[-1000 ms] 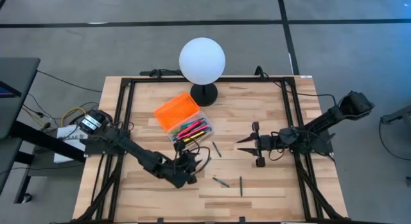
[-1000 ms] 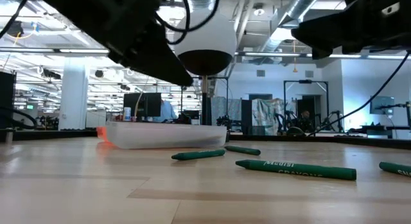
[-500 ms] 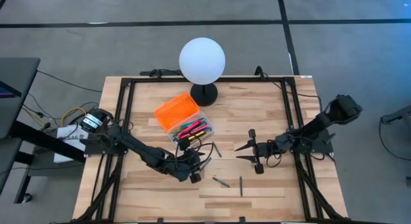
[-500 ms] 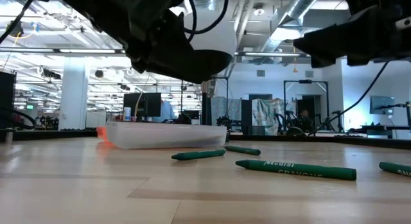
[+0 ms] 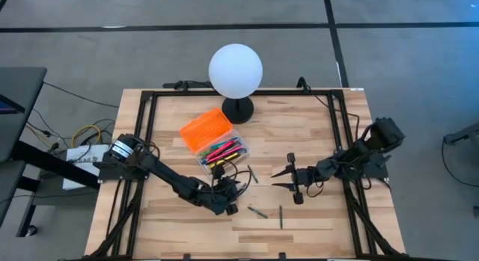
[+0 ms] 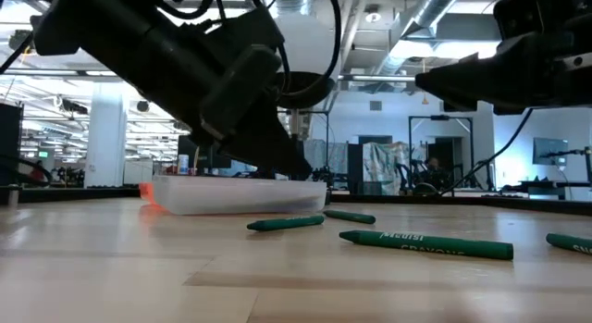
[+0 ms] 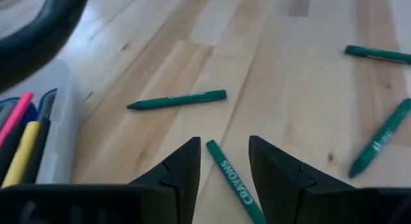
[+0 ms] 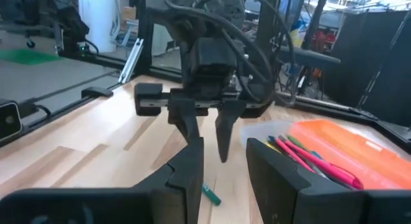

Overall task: Pick & place school supplies into a supply box
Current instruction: Put the middle left green crayon into the orange supply box

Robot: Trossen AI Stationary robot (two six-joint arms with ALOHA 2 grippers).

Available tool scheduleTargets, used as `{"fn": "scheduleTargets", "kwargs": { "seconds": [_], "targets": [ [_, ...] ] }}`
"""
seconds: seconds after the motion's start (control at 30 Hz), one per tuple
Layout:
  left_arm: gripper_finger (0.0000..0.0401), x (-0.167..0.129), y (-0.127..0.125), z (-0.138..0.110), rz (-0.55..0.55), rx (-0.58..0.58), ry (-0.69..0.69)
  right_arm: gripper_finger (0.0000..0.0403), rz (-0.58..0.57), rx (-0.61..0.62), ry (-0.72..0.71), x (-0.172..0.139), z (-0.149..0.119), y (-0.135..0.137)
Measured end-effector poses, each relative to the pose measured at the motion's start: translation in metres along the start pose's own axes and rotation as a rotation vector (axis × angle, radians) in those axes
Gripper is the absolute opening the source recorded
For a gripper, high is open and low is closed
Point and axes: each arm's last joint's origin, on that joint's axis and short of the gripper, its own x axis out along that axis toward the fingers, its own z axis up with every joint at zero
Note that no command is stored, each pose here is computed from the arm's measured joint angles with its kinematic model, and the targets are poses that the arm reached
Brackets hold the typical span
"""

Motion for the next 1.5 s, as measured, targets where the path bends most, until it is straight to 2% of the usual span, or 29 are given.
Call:
{"fn": "scheduleTargets", "kwargs": {
  "seconds": [0.17, 0.43, 0.7, 0.97, 1.27, 1.37, 1.5],
  "targets": [
    [0.0127, 0.001, 0.000, -0.001, -0.009, -0.017, 0.013, 0.0113, -0.001, 0.000, 0.003, 0.000, -0.001, 0.000],
    [0.0127, 0.022, -0.006, -0.025, -0.010, -0.002, 0.060, 0.0113, 0.000, 0.005, 0.012, 0.000, -0.001, 0.000],
    [0.0126, 0.025, -0.007, -0.027, -0.006, -0.010, 0.069, 0.0113, 0.004, 0.004, 0.017, 0.000, -0.002, 0.001],
    [0.0082, 0.027, -0.001, -0.031, -0.053, 0.017, 0.197, 0.0113, 0.011, 0.024, 0.042, 0.000, -0.004, 0.001],
    [0.0017, 0.027, -0.001, -0.034, -0.085, 0.047, 0.234, 0.0113, 0.012, 0.048, 0.053, 0.000, -0.005, 0.002],
    [0.0015, 0.026, -0.001, -0.034, -0.105, 0.038, 0.262, 0.0113, 0.014, 0.064, 0.068, 0.000, -0.007, 0.002],
    [0.0031, 0.025, -0.002, -0.032, -0.099, 0.008, 0.323, 0.0113, 0.017, 0.081, 0.090, 0.000, -0.009, 0.002]
  ]
}}
